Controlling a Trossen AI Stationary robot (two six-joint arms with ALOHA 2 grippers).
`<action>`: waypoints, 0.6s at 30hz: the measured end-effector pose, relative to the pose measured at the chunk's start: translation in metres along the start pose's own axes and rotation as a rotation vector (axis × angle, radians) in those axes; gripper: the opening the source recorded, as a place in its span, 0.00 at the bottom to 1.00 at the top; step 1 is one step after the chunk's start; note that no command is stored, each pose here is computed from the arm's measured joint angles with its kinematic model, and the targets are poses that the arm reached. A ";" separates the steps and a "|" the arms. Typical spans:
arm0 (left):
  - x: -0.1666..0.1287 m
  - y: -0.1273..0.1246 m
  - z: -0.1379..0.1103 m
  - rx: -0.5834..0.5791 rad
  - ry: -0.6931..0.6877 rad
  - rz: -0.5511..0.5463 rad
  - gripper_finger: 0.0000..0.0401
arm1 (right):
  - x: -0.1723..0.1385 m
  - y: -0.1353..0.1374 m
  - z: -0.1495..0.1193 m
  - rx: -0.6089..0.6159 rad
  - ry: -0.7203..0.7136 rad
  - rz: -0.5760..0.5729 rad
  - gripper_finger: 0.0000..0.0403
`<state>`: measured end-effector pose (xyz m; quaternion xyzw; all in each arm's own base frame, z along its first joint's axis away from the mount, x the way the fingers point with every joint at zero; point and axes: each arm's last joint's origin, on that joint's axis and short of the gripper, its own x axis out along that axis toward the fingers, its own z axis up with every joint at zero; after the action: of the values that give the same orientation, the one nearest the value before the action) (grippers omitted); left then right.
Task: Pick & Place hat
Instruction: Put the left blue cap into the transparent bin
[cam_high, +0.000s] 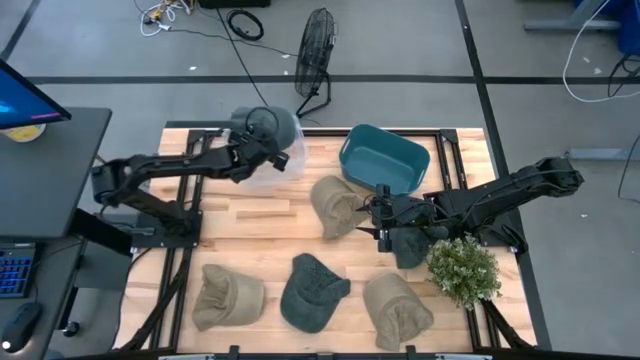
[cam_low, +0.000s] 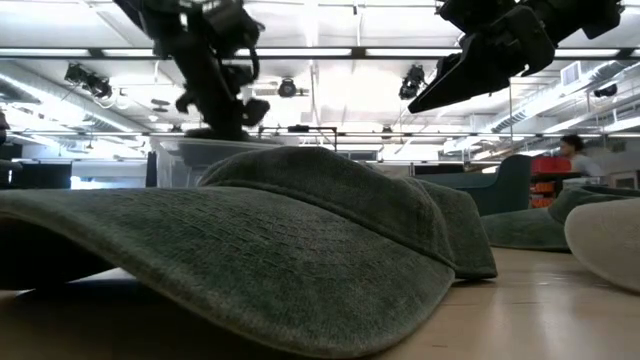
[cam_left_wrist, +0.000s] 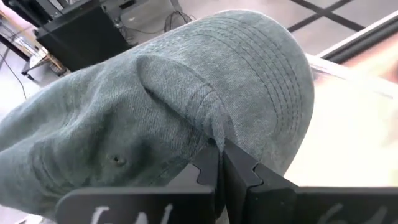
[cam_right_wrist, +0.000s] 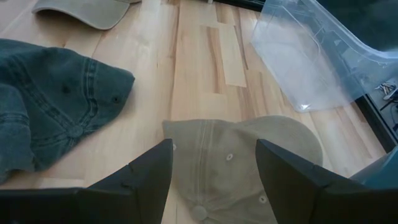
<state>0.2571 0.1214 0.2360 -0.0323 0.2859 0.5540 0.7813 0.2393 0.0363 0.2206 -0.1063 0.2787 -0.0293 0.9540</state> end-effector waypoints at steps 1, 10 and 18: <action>0.004 -0.003 -0.003 0.004 0.002 0.001 0.02 | 0.000 0.000 0.000 -0.002 0.000 0.000 0.58; 0.016 -0.016 -0.020 0.054 0.109 -0.114 0.10 | 0.000 0.000 -0.005 -0.019 0.047 0.004 0.58; 0.015 -0.015 -0.019 0.137 0.119 -0.165 0.28 | 0.000 0.000 -0.004 -0.011 0.043 0.004 0.58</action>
<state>0.2657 0.1211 0.2087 -0.0351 0.3655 0.4640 0.8061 0.2368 0.0359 0.2171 -0.1101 0.2995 -0.0280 0.9473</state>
